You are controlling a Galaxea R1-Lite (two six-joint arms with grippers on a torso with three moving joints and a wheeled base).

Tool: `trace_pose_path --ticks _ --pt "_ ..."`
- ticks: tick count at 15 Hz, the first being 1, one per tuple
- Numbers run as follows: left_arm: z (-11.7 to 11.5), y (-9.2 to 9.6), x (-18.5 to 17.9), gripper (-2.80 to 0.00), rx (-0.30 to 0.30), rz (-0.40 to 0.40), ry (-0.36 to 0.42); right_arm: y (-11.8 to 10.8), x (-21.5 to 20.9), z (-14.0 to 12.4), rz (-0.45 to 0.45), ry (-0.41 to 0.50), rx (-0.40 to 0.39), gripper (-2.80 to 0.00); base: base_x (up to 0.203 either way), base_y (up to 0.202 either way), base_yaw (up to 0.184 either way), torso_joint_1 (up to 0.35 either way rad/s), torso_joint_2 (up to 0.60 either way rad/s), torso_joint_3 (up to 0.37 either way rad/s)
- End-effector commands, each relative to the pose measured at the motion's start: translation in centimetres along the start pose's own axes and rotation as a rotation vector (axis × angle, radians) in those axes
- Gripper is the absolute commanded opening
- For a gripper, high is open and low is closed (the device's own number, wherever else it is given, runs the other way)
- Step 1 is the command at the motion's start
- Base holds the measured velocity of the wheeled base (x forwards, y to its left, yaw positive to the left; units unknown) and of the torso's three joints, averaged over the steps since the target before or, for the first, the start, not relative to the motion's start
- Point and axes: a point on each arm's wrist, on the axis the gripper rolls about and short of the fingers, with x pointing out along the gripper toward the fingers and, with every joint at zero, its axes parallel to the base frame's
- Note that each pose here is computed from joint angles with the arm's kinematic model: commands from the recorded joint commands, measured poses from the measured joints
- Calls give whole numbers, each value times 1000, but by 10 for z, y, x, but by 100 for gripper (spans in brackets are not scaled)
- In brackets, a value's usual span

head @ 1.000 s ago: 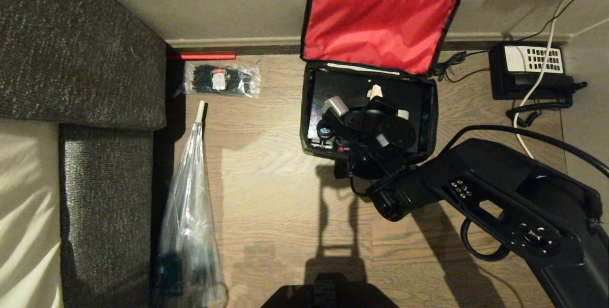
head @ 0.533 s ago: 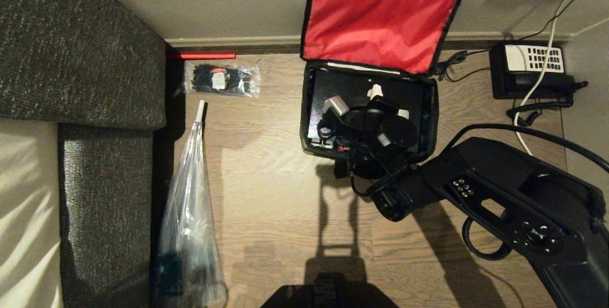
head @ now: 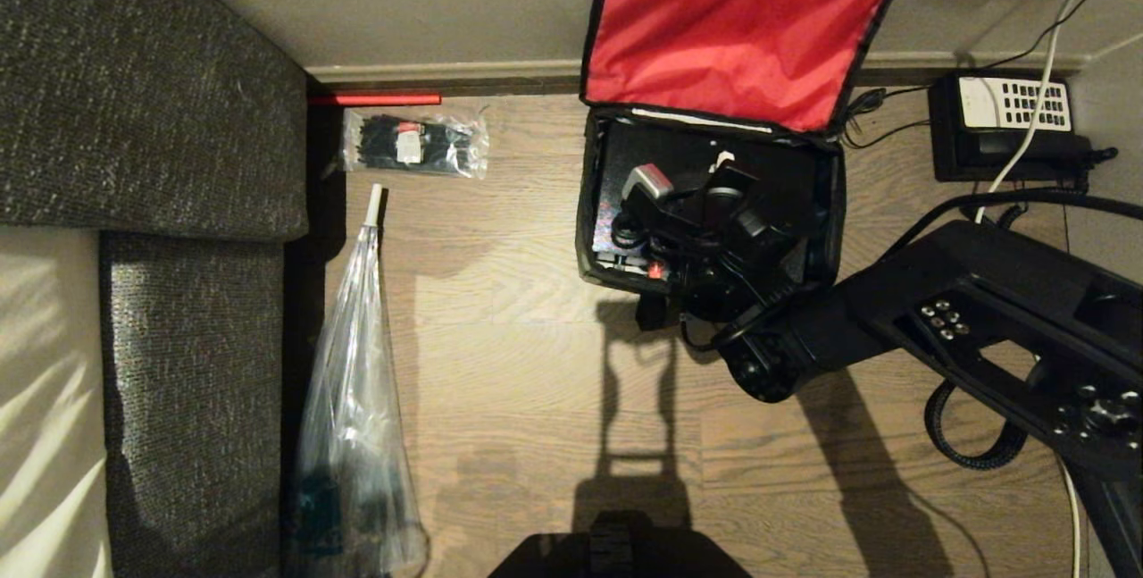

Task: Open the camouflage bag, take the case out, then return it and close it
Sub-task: Lift the black box

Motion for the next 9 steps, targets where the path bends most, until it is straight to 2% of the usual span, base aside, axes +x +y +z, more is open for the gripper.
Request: trace_pose_path --ticks 1,5,9 --pt "0 0 0 -280 0 2 0 -55 -12 14 -67 -35 59 -280 0 0 0 0 0 0" --pt "0 0 0 -280 0 2 0 -78 -29 29 -77 -77 91 -280 0 0 0 0 0 0" --pt "0 0 0 -280 0 0 0 -86 -38 34 -68 -99 76 -280 0 0 0 0 0 0"
